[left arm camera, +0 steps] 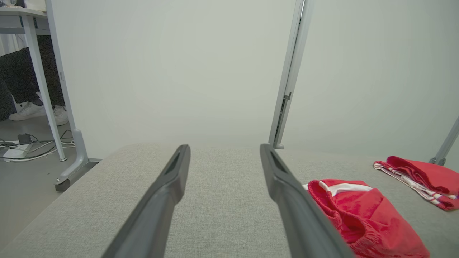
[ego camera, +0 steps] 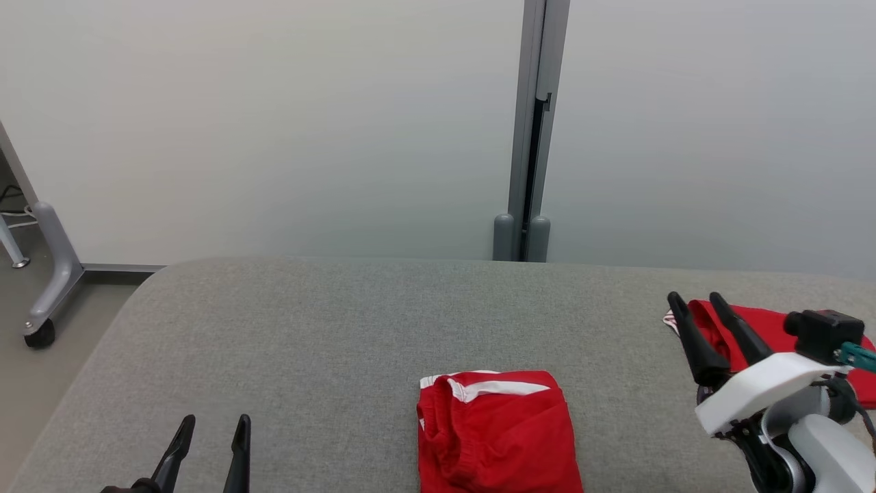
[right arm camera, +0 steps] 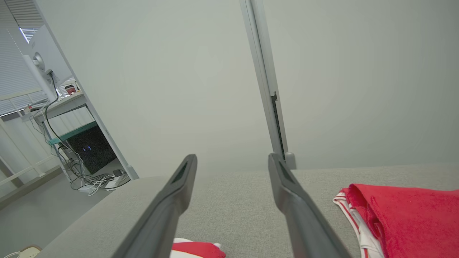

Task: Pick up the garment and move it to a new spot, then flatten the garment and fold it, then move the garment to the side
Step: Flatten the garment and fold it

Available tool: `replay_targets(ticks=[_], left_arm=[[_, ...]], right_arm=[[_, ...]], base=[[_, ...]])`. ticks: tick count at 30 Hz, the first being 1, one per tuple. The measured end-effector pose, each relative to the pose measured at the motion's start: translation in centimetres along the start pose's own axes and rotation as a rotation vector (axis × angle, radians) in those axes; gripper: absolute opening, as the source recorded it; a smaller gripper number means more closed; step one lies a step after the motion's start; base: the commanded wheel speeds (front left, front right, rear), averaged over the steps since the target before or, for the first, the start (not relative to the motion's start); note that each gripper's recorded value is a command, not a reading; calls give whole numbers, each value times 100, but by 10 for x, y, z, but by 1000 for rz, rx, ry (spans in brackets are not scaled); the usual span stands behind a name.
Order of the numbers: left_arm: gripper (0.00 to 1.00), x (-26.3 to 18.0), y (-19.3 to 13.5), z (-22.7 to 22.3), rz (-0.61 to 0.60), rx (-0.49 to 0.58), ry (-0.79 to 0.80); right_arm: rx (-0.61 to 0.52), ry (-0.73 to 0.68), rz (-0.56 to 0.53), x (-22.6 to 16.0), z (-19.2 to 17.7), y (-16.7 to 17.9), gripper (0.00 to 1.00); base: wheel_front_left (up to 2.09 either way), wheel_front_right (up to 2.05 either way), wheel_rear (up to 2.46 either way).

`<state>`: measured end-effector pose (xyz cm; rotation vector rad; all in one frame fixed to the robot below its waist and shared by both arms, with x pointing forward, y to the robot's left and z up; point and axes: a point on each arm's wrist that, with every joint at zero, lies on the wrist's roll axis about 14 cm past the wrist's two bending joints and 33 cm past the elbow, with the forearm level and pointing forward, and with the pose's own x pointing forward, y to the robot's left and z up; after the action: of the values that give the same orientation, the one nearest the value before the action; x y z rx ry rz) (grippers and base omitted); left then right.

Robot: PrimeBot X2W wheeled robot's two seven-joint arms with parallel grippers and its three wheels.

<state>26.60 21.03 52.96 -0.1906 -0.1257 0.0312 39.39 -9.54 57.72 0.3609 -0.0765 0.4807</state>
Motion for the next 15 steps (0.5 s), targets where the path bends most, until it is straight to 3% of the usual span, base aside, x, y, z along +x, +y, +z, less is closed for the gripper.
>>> replay_targets(ticks=[5, 6, 15], left_arm=[[100, 0, 1, 3, 8, 2, -19], [100, -1, 2, 2, 13, 5, -16], [100, 4, -3, 10, 6, 45, -61]], right_arm=[[-47, -113, -51, -24, 22, -12, 100], [-12, -130, -68, -31, 19, -12, 100], [-102, -90, -187, -80, -16, -25, 100]], base=[[0, 0, 0], [0, 0, 0], [0, 0, 0]])
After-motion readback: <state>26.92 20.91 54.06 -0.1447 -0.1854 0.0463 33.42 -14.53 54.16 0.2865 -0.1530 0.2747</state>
